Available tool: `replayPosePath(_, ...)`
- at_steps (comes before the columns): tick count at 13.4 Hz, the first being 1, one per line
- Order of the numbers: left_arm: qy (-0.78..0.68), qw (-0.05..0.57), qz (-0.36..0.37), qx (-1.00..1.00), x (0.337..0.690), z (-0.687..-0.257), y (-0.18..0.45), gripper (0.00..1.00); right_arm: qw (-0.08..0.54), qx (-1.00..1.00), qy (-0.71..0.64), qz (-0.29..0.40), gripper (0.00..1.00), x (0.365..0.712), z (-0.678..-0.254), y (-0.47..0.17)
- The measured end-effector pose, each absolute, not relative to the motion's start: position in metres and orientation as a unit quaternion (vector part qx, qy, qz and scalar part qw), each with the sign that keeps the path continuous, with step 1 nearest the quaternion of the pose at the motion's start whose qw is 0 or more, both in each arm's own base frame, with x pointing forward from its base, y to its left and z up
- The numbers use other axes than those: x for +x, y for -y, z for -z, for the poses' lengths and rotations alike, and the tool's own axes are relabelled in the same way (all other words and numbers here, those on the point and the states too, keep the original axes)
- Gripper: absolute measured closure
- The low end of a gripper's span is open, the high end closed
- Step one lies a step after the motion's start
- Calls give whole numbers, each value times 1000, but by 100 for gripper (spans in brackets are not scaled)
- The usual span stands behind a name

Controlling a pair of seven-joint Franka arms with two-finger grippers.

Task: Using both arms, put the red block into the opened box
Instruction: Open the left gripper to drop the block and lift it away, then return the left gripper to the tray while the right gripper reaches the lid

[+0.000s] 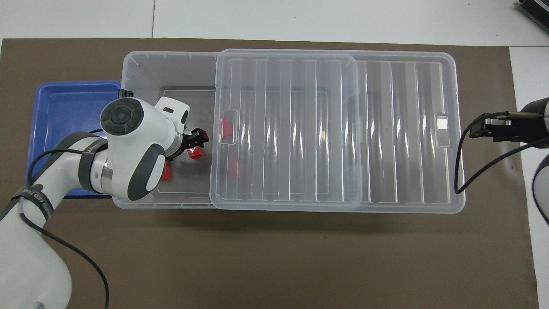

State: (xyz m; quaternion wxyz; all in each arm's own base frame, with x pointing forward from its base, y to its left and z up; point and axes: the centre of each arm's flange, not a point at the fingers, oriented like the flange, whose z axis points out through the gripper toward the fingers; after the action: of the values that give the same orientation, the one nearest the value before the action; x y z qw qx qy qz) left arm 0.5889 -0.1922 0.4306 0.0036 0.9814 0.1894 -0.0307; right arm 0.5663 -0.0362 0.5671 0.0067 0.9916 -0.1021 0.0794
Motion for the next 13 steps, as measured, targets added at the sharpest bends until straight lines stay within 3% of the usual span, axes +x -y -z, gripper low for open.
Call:
replayPosePath(2,-193,-5,42,980,594,-503,168,0,8,990,115,-79,99,575,-544,52)
replayPosePath(6,-45,-28,17,998,583,-591,95,0,10,989,126,-80,99,585,-504,71)
replayPosePath(9,4,-28,11,1000,575,-602,29,0,10,989,123,-85,99,585,-485,68)
replayPosePath(13,19,-35,19,999,574,-590,19,0,9,991,110,-69,99,581,-469,52)
